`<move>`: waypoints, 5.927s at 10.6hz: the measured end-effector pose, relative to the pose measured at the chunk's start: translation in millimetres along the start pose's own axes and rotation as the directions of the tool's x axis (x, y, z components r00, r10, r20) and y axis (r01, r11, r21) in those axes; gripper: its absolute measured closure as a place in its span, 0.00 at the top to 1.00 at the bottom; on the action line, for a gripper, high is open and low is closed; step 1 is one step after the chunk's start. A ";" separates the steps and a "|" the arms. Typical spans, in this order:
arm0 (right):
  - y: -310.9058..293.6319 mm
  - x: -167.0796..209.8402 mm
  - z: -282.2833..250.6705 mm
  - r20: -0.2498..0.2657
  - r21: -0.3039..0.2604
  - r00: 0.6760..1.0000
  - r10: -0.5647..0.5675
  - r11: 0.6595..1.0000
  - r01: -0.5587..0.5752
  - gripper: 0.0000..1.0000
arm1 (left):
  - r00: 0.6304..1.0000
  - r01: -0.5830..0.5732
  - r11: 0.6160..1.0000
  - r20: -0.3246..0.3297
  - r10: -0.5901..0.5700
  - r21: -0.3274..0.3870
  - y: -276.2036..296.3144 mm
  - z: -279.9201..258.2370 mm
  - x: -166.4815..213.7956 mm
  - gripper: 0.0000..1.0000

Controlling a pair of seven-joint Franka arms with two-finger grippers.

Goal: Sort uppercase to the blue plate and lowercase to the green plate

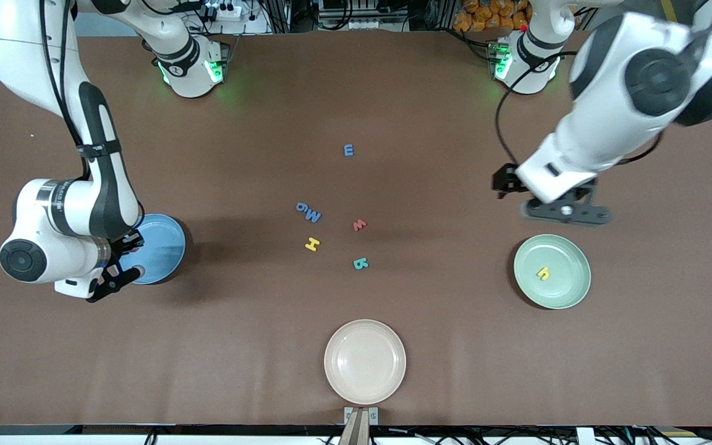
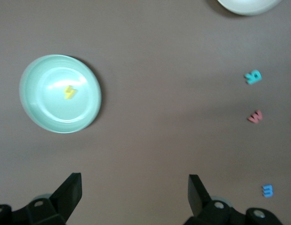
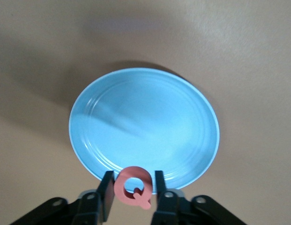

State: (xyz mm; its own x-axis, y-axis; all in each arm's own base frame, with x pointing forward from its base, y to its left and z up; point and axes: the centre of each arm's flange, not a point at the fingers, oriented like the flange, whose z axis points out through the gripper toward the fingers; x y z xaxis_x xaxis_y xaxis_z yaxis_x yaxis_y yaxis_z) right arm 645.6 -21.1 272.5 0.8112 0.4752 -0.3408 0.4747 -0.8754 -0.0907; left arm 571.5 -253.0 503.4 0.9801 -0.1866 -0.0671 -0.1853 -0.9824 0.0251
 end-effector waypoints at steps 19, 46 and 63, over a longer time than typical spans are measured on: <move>53.6 -20.0 -6.9 -0.106 -0.007 0.990 0.093 0.996 -0.094 1.00 | 0.759 -0.649 0.760 -0.099 0.643 -0.035 267.3 301.9 -18.1 0.92; 40.3 -9.1 -9.9 -0.131 0.006 0.988 0.079 0.997 -0.079 1.00 | 0.815 -0.560 0.827 -0.144 0.562 0.057 185.6 222.8 50.5 0.27; -345.7 184.0 -28.8 -0.372 0.040 0.917 0.146 0.989 -0.142 1.00 | 0.994 0.043 0.997 0.096 -0.049 0.066 -195.5 241.6 56.9 0.46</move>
State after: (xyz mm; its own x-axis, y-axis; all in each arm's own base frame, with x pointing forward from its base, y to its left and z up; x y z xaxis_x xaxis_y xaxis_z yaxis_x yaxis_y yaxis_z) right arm 640.5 371.6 268.1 0.9400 0.3404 0.0226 0.3411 -0.9367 -0.0786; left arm 646.4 -74.5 253.7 0.9768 -0.1383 -0.1636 -0.1471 -0.9882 -0.0435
